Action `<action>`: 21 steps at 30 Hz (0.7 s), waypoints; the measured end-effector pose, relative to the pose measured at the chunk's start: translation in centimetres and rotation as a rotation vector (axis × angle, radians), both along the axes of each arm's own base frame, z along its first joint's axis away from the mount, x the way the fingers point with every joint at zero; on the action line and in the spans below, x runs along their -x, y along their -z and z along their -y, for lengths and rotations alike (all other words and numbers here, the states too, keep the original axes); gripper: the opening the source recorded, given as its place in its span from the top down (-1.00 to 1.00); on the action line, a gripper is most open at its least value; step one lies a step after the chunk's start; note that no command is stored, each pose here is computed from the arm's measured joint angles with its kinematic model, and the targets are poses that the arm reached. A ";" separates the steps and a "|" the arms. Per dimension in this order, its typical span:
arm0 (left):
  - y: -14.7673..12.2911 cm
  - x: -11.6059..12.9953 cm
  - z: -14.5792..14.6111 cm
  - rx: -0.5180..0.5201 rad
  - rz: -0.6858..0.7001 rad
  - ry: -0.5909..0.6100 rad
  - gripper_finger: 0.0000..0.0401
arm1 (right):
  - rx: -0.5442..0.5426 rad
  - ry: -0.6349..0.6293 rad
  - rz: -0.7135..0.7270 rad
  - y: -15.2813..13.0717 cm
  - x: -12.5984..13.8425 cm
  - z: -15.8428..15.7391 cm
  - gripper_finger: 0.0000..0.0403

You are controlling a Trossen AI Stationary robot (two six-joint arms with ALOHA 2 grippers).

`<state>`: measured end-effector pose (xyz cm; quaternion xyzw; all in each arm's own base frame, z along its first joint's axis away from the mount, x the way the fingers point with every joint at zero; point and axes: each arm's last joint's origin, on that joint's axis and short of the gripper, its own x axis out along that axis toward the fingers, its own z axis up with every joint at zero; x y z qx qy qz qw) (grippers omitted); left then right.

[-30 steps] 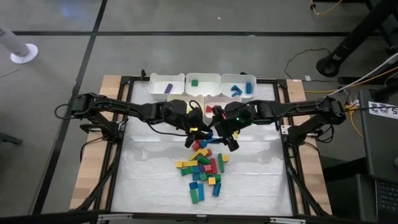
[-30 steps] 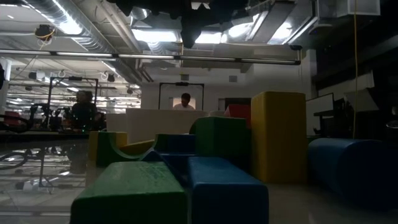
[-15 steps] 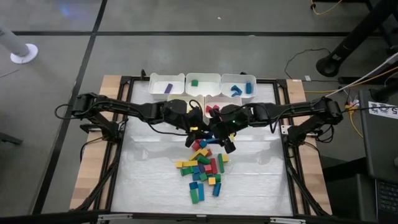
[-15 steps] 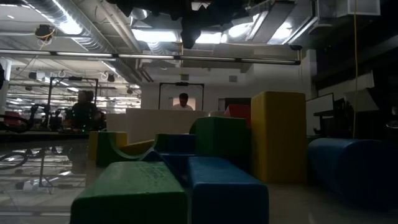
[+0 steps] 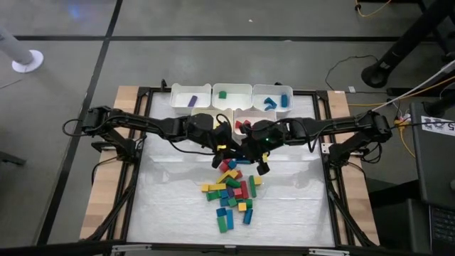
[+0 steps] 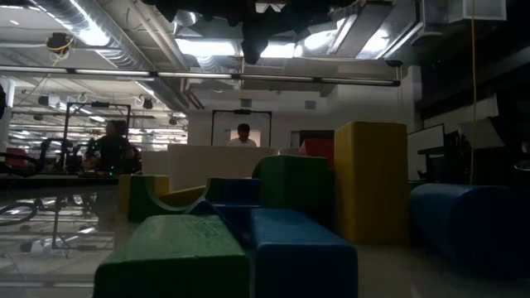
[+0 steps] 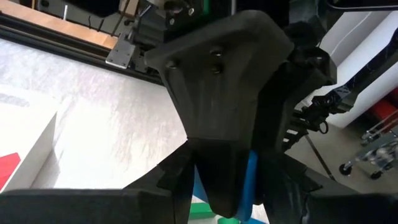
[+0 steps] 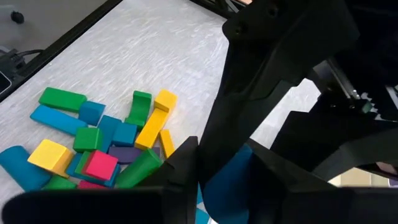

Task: Sort blocks
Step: Put the blue block into the top right bin

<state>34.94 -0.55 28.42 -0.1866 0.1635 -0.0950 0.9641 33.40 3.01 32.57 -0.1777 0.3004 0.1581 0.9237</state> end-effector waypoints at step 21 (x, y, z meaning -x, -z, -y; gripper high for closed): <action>0.3 0.1 -1.1 0.054 -0.059 -0.059 -0.03 | -0.009 0.023 -0.030 0.2 0.1 0.1 0.49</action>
